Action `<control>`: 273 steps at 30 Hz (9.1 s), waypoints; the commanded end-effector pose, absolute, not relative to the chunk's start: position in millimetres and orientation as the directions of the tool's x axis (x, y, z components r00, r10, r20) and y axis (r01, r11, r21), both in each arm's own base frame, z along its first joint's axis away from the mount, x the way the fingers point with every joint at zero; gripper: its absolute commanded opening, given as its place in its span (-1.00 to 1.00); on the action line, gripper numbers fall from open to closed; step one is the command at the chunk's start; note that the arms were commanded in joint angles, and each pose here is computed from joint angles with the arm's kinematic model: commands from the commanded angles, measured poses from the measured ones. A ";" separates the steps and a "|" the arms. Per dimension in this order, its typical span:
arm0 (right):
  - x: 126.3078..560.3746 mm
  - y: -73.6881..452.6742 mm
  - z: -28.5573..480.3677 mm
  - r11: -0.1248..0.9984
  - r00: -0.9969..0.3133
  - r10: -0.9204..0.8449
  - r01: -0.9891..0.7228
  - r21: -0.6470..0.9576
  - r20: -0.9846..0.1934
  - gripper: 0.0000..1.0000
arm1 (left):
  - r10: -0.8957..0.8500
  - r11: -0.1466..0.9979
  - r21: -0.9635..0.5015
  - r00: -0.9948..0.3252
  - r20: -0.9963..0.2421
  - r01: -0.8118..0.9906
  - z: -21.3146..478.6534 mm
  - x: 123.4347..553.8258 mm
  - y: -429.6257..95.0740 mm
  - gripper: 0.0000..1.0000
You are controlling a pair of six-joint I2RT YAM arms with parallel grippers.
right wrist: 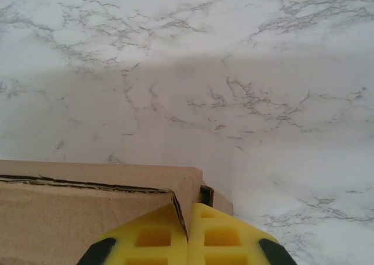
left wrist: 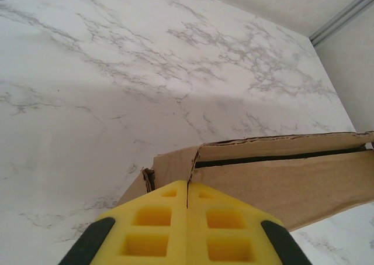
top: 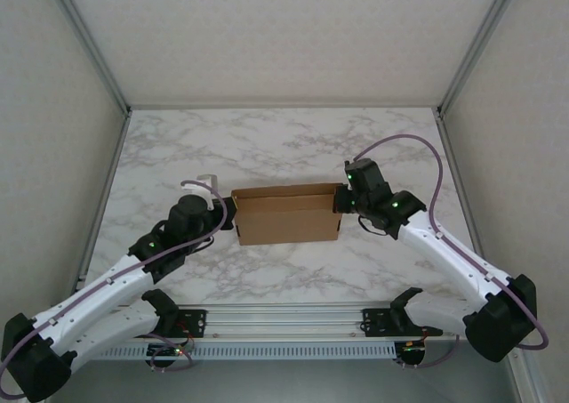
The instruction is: Fold the paper box
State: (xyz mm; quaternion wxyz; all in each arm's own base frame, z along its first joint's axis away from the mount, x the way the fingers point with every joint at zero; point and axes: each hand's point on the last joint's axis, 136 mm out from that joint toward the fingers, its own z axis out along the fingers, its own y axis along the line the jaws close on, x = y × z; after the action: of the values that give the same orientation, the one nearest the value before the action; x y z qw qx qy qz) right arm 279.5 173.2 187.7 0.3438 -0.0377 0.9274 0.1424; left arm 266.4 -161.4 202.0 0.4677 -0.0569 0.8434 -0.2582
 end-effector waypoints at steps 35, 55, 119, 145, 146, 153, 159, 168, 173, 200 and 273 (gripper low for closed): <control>266.4 171.2 185.9 0.924 -0.639 -0.123 -0.353 0.147 -0.760 -1.00 | -0.279 0.908 -0.411 -0.617 -0.736 0.079 168.9 253.4 -147.0 -1.00; 251.9 164.2 158.6 0.939 -0.606 -0.040 -0.296 0.178 -0.794 -0.81 | -0.242 0.922 -0.378 -0.643 -0.727 0.080 156.9 250.3 -152.1 -1.00; 238.9 157.3 168.4 0.949 -0.700 -0.009 -0.232 0.214 -0.715 -0.38 | -0.312 0.824 -0.511 -0.558 -0.769 0.244 249.4 226.2 -166.2 -0.13; 228.7 150.2 148.1 0.952 -0.731 0.023 -0.193 0.238 -0.682 -0.39 | -0.402 0.830 -0.557 -0.653 -0.642 0.037 161.0 246.9 -172.2 -0.10; 228.3 150.6 146.1 0.951 -0.734 0.028 -0.190 0.244 -0.678 -0.40 | -0.410 0.827 -0.562 -0.656 -0.634 0.026 156.2 245.5 -170.8 -0.10; 221.1 144.2 133.3 0.957 -0.759 0.034 -0.162 0.239 -0.651 -0.36 | -0.482 0.811 -0.579 -0.652 -0.586 -0.080 123.0 236.5 -153.9 -0.09; 221.8 143.7 142.8 0.959 -0.752 0.015 -0.176 0.223 -0.659 -0.28 | -0.512 0.784 -0.611 -0.667 -0.541 -0.107 104.3 227.4 -152.5 -0.09; 227.5 152.8 162.0 0.949 -0.750 0.005 -0.205 0.239 -0.661 -0.07 | -0.492 0.803 -0.585 -0.676 -0.549 -0.110 96.5 223.3 -148.5 -0.13; 224.3 169.5 179.6 0.898 -0.773 0.006 -0.275 0.343 -0.634 -0.03 | -0.470 0.822 -0.559 -0.681 -0.561 -0.107 89.0 220.6 -144.6 -0.19; 219.3 157.9 125.4 0.888 -0.855 0.122 -0.133 0.440 -0.503 -0.59 | -0.398 0.870 -0.490 -0.671 -0.625 -0.059 90.4 222.4 -144.2 -0.42; 163.5 170.5 175.7 0.807 -0.726 -0.014 -0.414 0.421 -0.687 -0.02 | -0.347 0.825 -0.546 -0.635 -0.690 0.143 140.3 200.0 -179.0 0.31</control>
State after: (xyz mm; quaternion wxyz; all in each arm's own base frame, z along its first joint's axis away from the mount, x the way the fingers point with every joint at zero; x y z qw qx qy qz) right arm 168.3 171.0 176.0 0.3669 -0.1194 0.8753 0.2916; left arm 195.0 -177.5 119.7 0.4087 -0.0758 0.8567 -0.3055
